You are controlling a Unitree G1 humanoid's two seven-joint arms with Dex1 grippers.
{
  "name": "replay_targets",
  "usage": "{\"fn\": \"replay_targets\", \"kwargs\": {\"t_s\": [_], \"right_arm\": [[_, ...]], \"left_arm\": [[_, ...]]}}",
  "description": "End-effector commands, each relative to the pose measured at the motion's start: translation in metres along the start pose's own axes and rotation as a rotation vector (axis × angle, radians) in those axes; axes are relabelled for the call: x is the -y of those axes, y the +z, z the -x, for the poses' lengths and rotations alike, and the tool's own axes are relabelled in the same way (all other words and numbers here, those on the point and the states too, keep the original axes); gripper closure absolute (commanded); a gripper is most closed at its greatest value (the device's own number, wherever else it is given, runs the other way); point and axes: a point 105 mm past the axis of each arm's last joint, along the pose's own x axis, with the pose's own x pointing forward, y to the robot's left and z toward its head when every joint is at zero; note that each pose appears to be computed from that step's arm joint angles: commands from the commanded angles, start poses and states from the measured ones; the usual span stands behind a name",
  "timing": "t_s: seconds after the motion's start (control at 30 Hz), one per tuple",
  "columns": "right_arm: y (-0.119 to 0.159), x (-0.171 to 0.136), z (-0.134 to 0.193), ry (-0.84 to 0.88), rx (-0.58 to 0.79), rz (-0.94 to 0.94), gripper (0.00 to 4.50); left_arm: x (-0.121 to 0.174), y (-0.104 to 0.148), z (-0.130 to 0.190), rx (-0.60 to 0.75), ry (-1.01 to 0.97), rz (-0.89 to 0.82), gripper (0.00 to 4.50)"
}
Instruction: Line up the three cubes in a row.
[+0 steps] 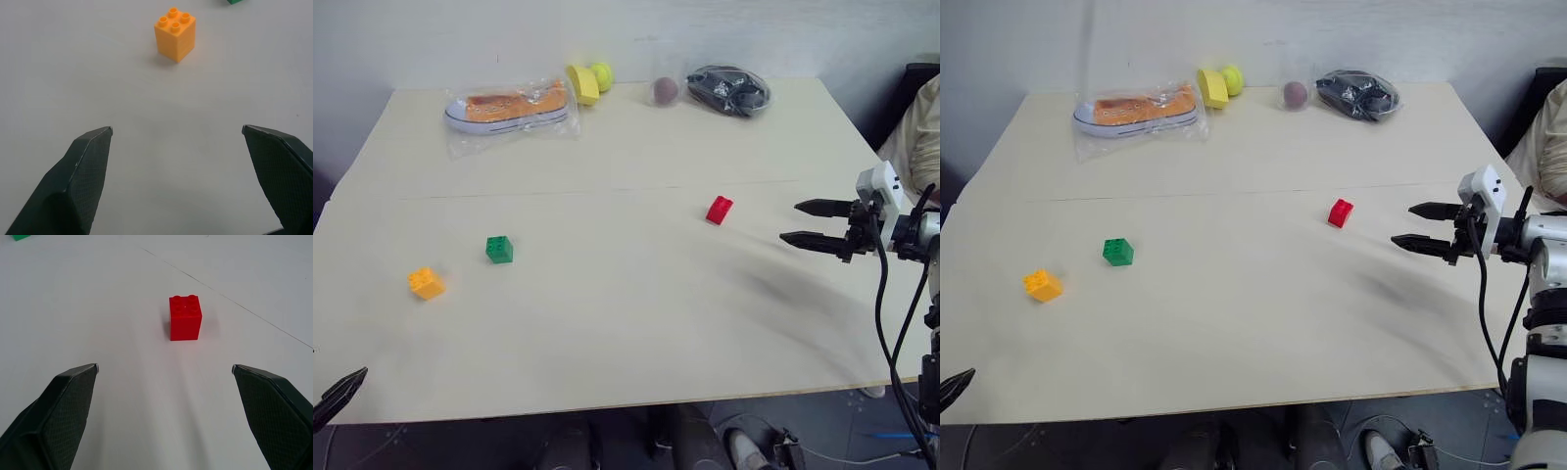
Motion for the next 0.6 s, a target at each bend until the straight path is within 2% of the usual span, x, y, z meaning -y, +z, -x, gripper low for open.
{"fn": "replay_targets", "kwargs": {"t_s": [0.03,0.4,0.6], "right_arm": [[0.009,0.0,0.006,-0.014,0.034,0.021,0.0],[0.009,-0.001,0.003,-0.028,0.029,0.025,0.0],[0.01,0.0,0.0,-0.041,0.019,0.047,0.0]], "left_arm": [[-0.004,0.007,0.004,0.015,0.012,0.0,0.02],[-0.004,0.01,-0.002,0.025,0.027,-0.014,0.02],[-0.004,0.009,-0.016,0.022,0.029,-0.049,0.02]]}}
